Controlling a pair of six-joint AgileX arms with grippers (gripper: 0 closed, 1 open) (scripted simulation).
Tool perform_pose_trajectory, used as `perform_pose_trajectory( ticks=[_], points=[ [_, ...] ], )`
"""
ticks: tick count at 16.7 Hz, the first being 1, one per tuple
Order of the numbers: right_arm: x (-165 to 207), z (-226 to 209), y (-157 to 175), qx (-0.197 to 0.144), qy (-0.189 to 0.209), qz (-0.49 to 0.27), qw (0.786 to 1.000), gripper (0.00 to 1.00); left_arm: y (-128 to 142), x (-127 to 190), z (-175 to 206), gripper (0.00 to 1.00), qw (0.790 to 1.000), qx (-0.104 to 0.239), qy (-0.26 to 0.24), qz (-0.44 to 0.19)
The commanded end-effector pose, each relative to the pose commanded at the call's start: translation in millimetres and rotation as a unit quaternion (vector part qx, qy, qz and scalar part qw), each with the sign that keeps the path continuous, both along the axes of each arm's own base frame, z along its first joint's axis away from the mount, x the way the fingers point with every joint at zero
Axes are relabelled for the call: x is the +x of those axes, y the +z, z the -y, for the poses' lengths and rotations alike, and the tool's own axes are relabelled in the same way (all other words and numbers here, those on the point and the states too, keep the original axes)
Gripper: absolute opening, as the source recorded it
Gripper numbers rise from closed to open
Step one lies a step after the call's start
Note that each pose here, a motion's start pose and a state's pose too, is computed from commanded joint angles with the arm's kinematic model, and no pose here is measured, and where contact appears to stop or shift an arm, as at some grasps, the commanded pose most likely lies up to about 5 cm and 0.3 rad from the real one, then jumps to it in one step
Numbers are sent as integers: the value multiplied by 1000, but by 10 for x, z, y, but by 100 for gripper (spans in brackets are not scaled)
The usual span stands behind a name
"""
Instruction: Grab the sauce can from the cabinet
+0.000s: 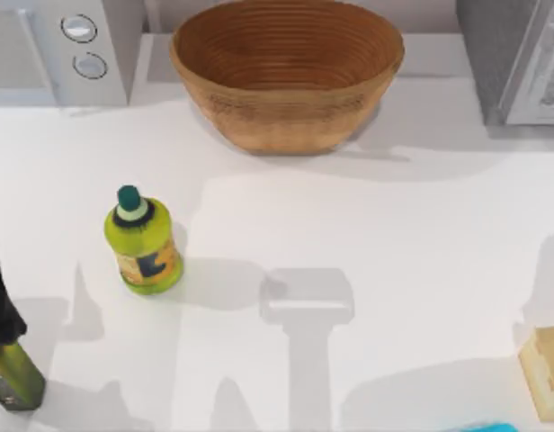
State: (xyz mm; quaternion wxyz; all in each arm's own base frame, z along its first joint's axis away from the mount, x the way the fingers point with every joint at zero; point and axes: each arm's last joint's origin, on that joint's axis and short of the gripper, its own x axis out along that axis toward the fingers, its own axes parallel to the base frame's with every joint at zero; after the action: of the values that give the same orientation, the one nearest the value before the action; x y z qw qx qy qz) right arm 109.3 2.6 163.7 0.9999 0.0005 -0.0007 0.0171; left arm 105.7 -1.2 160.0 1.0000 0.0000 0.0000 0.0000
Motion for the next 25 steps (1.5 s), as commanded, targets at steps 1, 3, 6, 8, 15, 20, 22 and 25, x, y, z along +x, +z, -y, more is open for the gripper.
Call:
perform_pose_trajectory(
  ticks=[1,3,6,8,15,20,22,25],
  points=[
    [24,-24,28,0,10,3,1000,0,0,0,0,100,1000,0,0,0],
    [94,-90,95,-1,35,7,999,0,0,0,0,100,1000,0,0,0],
    [269,-247,184,-2,83,9,997,0,0,0,0,100,1000,0,0,0],
    [424,-401,212,-3,119,8,993,0,0,0,0,100,1000,0,0,0],
    [903,-1185,-71,-5,248,5,969,0,0,0,0,100,1000,0,0,0],
    [917,-1660,-524,-5,320,-2,947,0,0,0,0,100,1000,0,0,0],
    [876,-1770,-663,-5,339,-3,941,0,0,0,0,100,1000,0,0,0],
    [827,-1851,-775,-4,355,-4,935,0,0,0,0,100,1000,0,0,0]
  ],
)
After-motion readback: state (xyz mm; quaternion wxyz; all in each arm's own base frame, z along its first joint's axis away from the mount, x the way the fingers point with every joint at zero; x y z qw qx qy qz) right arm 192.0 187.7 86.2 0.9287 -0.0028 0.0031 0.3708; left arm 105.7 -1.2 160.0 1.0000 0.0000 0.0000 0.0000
